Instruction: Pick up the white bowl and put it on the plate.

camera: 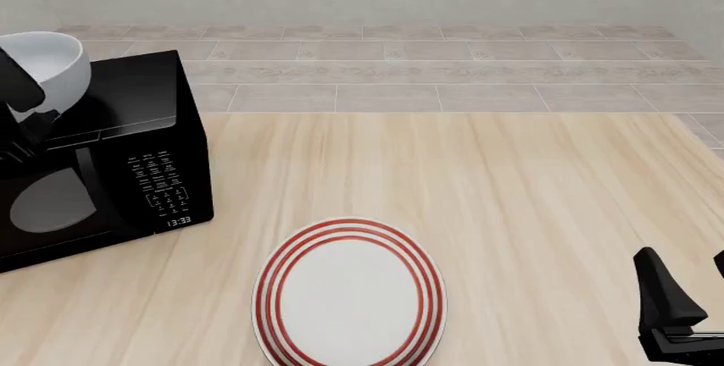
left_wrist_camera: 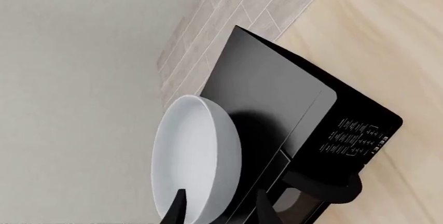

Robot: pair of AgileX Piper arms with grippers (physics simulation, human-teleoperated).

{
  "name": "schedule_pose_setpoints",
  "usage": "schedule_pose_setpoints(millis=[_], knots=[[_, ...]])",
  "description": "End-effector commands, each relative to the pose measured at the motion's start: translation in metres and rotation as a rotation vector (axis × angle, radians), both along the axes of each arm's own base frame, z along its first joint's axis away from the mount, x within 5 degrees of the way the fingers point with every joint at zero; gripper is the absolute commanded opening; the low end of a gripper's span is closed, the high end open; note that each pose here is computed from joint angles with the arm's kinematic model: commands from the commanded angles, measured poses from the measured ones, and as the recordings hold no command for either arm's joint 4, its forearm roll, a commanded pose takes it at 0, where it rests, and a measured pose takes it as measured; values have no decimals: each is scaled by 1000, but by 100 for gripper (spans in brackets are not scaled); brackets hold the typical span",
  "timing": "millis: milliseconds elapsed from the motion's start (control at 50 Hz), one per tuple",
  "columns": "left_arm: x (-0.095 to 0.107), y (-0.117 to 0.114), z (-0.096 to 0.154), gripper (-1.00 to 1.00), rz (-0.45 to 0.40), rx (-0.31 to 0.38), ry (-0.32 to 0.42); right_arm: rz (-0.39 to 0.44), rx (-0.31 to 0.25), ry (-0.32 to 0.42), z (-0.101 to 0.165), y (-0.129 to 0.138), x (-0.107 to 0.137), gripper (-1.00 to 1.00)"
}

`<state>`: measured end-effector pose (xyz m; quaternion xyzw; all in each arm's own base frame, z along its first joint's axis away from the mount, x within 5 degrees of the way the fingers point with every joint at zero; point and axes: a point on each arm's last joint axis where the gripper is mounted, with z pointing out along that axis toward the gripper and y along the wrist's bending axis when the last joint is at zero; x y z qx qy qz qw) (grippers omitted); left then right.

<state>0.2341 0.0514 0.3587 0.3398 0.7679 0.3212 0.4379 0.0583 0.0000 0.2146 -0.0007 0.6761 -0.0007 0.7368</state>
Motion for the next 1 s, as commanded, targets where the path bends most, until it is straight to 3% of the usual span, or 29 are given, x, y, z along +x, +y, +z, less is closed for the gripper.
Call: schedule_pose_setpoints(millis=[20, 1000], knots=[[4, 2, -5, 100, 6, -1, 1, 0, 0, 0, 0, 0, 0, 100], [31, 15, -31, 100, 19, 18, 24, 0, 0, 0, 0, 0, 0, 100]])
